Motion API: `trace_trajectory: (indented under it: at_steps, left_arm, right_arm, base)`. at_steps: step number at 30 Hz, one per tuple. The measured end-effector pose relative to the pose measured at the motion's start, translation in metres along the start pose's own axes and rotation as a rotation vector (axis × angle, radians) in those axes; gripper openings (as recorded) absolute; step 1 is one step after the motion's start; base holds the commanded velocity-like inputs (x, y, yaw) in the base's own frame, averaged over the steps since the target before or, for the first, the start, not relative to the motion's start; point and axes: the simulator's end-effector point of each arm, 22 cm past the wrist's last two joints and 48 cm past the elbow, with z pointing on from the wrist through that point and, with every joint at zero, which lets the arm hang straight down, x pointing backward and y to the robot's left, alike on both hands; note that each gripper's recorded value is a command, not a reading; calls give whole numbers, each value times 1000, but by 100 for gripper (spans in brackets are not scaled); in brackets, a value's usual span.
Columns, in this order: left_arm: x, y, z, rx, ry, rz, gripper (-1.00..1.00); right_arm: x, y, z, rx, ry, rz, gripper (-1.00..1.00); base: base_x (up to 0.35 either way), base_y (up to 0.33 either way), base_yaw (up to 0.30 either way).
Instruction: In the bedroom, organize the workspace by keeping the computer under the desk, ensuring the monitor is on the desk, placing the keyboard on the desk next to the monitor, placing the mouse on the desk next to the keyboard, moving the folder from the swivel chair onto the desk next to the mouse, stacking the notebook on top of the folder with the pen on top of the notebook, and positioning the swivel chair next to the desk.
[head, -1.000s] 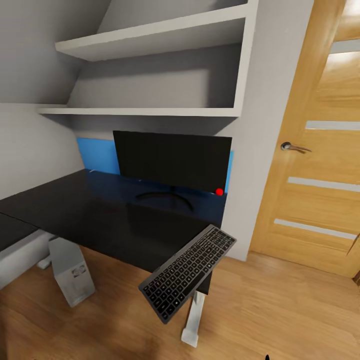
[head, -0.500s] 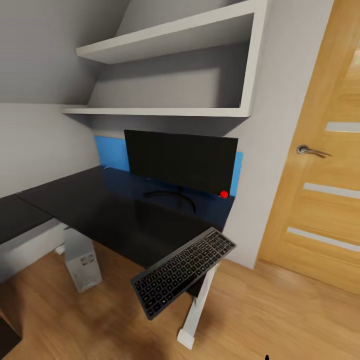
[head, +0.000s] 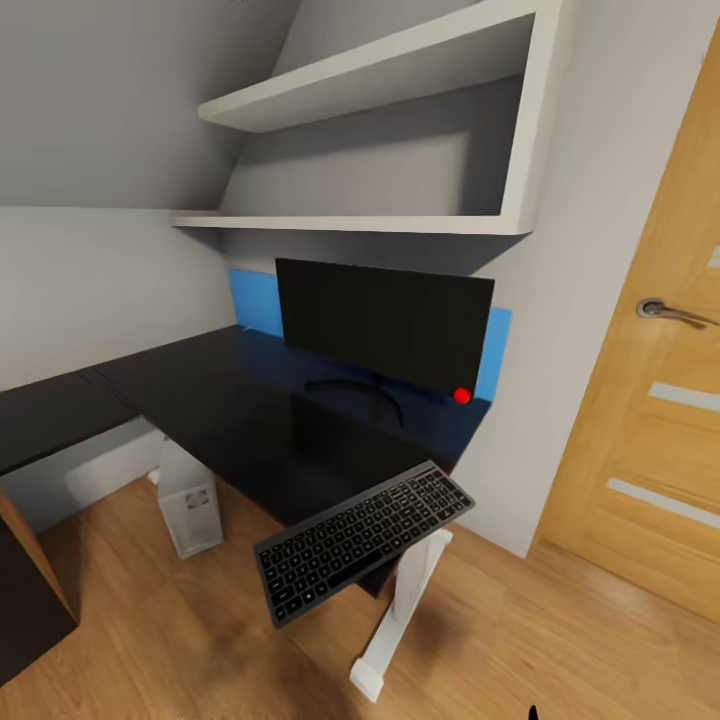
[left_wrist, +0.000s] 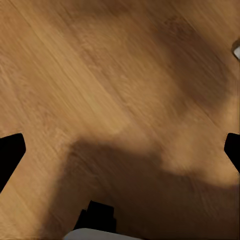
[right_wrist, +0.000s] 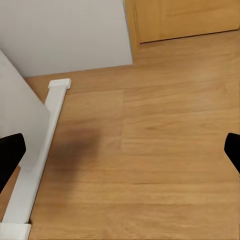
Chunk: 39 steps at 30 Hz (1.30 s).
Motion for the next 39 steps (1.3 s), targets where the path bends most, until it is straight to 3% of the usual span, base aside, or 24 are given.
trace_trajectory:
  at_steps: [5,7,14,17,21,28,39]
  left_arm:
    - [0,0,0,0,0,0,100]
    - [-1,0,0,0,-2,0,100]
    - [-4,-2,0,4,-14,0,100]
    - [-14,-2,-1,4,-54,-6,100]
    - [-18,-3,-1,6,-72,-9,100]
    - [-17,-2,-2,5,-73,-8,100]
    - [-13,-1,-2,2,-65,-6,100]
  right_arm:
    - [-3,0,0,-2,-11,-4,100]
    - [-10,1,-1,-1,-47,-3,100]
    - [-17,7,-1,-15,-77,-7,100]
    - [-20,17,-1,-62,-85,-55,100]
    - [-23,20,0,-80,-90,-75,100]
    - [-28,22,0,-83,-103,-72,100]
    - [-48,22,-3,-85,-191,-72,100]
  base:
    - [0,-296,277]
    - [0,-260,257]
    - [0,-43,231]
    - [0,-6,211]
    - [-41,-110,206]
    - [-117,-252,198]
    - [-136,-287,123]
